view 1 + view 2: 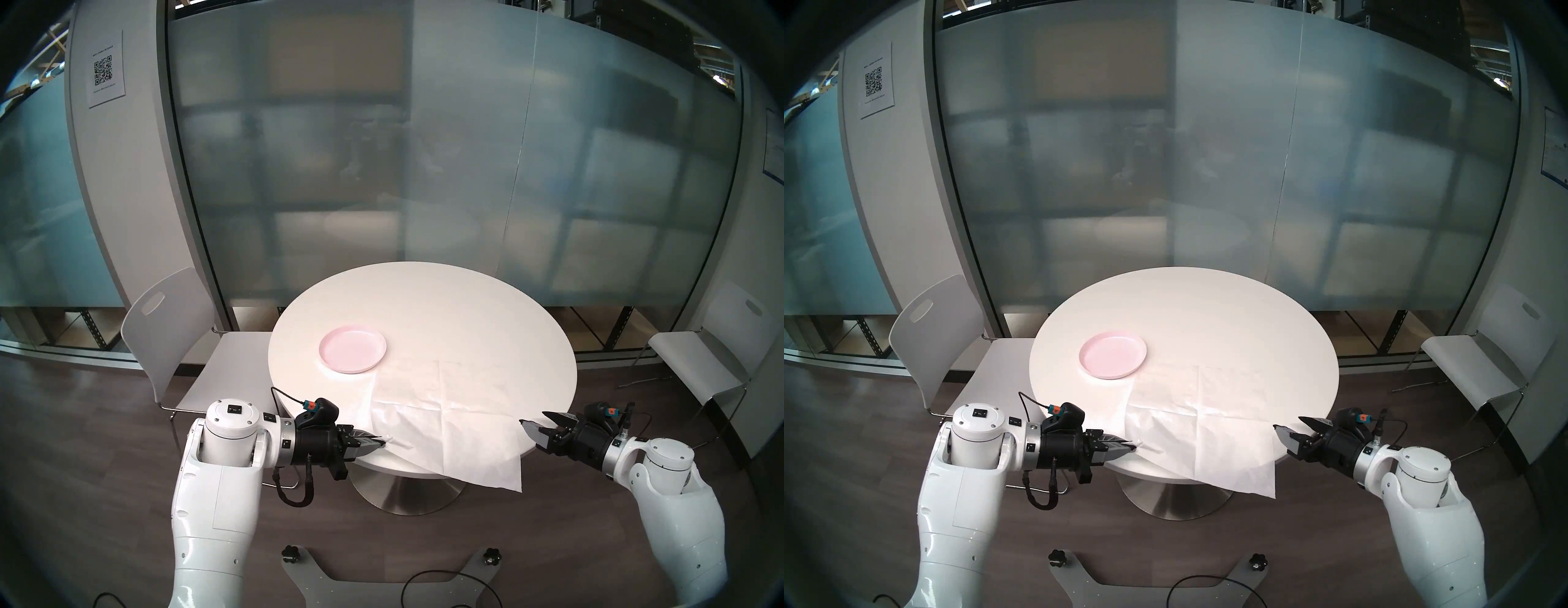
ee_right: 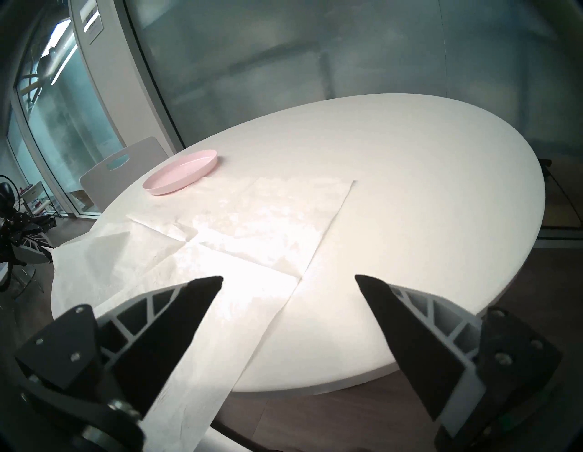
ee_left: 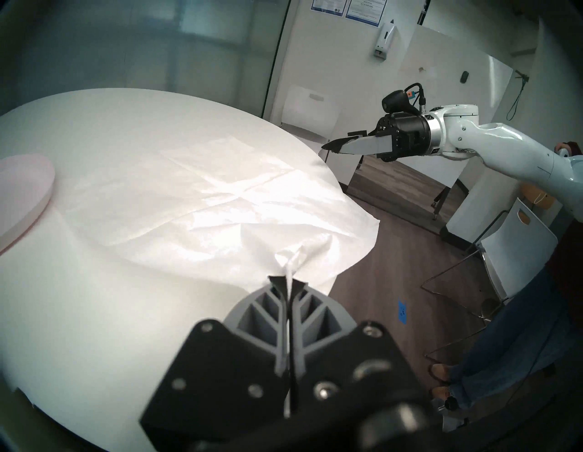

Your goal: Fold the napkin in half twice and place it beside the plate

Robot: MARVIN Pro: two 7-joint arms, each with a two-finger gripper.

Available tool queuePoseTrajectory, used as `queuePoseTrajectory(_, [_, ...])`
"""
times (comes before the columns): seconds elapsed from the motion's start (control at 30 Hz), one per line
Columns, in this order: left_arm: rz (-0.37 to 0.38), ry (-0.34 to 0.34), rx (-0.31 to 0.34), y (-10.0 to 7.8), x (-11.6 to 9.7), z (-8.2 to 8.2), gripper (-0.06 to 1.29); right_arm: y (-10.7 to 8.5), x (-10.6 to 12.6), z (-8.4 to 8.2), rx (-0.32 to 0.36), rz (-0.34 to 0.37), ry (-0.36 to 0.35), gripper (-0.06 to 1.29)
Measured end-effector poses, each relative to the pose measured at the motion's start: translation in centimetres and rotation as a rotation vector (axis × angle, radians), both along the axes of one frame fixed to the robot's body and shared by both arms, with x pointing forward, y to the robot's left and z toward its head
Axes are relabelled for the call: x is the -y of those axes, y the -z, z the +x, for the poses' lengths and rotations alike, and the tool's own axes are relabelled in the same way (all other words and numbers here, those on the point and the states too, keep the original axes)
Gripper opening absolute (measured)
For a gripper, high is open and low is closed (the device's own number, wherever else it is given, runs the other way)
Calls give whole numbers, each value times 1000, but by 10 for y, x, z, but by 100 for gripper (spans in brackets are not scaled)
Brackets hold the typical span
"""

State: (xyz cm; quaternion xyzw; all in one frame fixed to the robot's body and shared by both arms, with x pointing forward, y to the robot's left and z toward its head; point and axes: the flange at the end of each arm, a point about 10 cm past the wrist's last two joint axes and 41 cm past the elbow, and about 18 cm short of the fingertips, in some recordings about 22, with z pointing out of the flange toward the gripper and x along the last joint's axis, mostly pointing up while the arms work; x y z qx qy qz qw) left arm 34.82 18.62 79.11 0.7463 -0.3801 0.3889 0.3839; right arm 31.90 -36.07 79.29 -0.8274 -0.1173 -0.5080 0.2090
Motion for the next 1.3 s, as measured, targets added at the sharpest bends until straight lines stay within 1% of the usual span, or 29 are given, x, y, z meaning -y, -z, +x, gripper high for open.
queuePoseTrajectory(0.13, [-18,-75,-45,0,-2,4,2,-2,2,1,6,5,2,122])
queuePoseTrajectory(0.27, [-38,-132,-96,2,-5,4,2,-4,4,2,11,7,4,122])
queuePoseTrajectory(0.33, [-50,-151,-118,3,-5,3,2,-4,5,3,12,8,4,122])
queuePoseTrajectory(0.43, [-69,-160,-150,4,-5,1,2,-5,6,3,13,8,4,122])
queuePoseTrajectory(0.73, [-110,-132,-198,2,-3,-11,2,-7,9,4,17,8,-1,122])
queuePoseTrajectory(1.03, [-133,-102,-212,-9,-9,-21,2,-8,10,4,20,11,-6,122])
queuePoseTrajectory(1.17, [-119,-57,-194,-11,-10,-26,2,-9,12,4,24,12,-5,122])
queuePoseTrajectory(1.3, [-100,24,-165,-11,-7,-31,2,-10,13,3,25,12,-4,122])
